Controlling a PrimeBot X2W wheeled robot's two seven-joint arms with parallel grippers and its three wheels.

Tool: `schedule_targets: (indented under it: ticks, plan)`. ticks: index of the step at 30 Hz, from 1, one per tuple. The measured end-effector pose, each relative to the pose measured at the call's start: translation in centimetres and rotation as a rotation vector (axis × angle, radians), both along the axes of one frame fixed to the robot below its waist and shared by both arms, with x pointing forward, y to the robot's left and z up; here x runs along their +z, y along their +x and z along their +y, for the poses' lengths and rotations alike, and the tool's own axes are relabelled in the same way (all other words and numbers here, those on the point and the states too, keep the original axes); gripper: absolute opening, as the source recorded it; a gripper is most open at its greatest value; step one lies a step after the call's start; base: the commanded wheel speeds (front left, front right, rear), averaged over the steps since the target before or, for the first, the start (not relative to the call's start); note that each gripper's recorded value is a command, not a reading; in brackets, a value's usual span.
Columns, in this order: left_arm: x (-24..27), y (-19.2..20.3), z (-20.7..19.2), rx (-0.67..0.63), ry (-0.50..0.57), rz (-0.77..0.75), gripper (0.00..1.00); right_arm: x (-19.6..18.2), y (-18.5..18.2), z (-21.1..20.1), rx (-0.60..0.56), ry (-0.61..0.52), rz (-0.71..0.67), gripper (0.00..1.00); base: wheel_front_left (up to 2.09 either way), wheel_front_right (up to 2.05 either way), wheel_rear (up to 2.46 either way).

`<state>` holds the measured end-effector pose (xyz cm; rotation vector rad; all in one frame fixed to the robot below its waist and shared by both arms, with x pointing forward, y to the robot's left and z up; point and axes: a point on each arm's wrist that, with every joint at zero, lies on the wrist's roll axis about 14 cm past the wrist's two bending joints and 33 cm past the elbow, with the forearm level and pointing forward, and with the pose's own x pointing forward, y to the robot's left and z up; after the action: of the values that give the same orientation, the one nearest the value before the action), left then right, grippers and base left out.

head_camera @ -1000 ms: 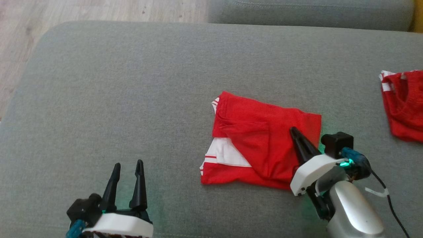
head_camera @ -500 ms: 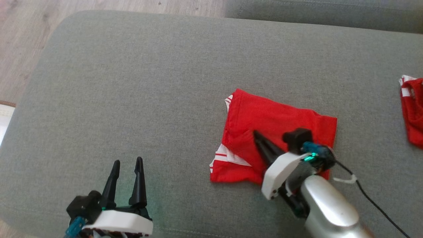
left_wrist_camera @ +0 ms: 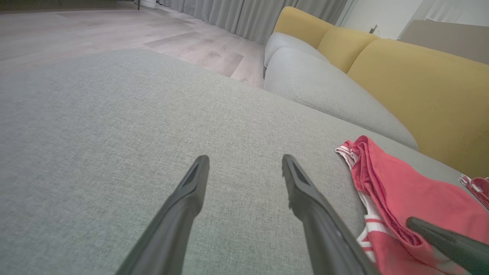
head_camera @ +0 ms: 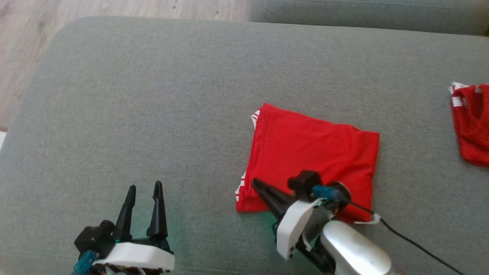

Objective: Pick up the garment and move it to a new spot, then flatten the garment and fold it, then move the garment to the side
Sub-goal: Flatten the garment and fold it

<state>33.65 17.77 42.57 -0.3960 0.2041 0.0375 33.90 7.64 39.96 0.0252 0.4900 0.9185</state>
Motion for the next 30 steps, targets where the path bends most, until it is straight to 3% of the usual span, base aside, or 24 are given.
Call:
schedule_targets:
  ticks: [5,7,8,10,14,21,30]
  plan:
    - [0.3,0.4,-0.8,-0.031,-0.004,-0.014,1.0,2.8,2.6,-1.6,-0.112,0.091,-0.093,0.02,0.0,0.0,0.0]
    - [0.6,0.5,-1.2,-0.044,-0.005,-0.024,1.0,4.3,4.0,-2.9,-0.174,0.125,-0.155,0.33,0.0,0.0,0.0]
    - [0.8,0.6,-1.3,-0.05,-0.005,-0.03,1.0,4.9,4.6,-3.7,-0.206,0.134,-0.182,0.38,0.0,0.0,0.0]
    - [1.1,0.8,-1.8,-0.064,-0.007,-0.043,1.0,6.0,5.9,-5.6,-0.281,0.148,-0.234,1.0,0.0,0.0,0.0]
    - [2.4,1.5,-2.8,-0.098,-0.008,-0.084,1.0,7.8,7.2,-10.1,-0.432,0.167,-0.322,1.0,0.0,0.0,0.0]
    - [3.4,1.5,-4.3,-0.142,0.003,-0.116,1.0,5.9,4.1,-17.0,-0.657,0.152,-0.286,1.0,0.0,0.0,0.0]
    - [1.9,-0.4,-3.6,-0.129,0.017,-0.067,1.0,5.3,1.4,-20.8,-0.782,0.138,-0.291,1.0,0.0,0.0,0.0]
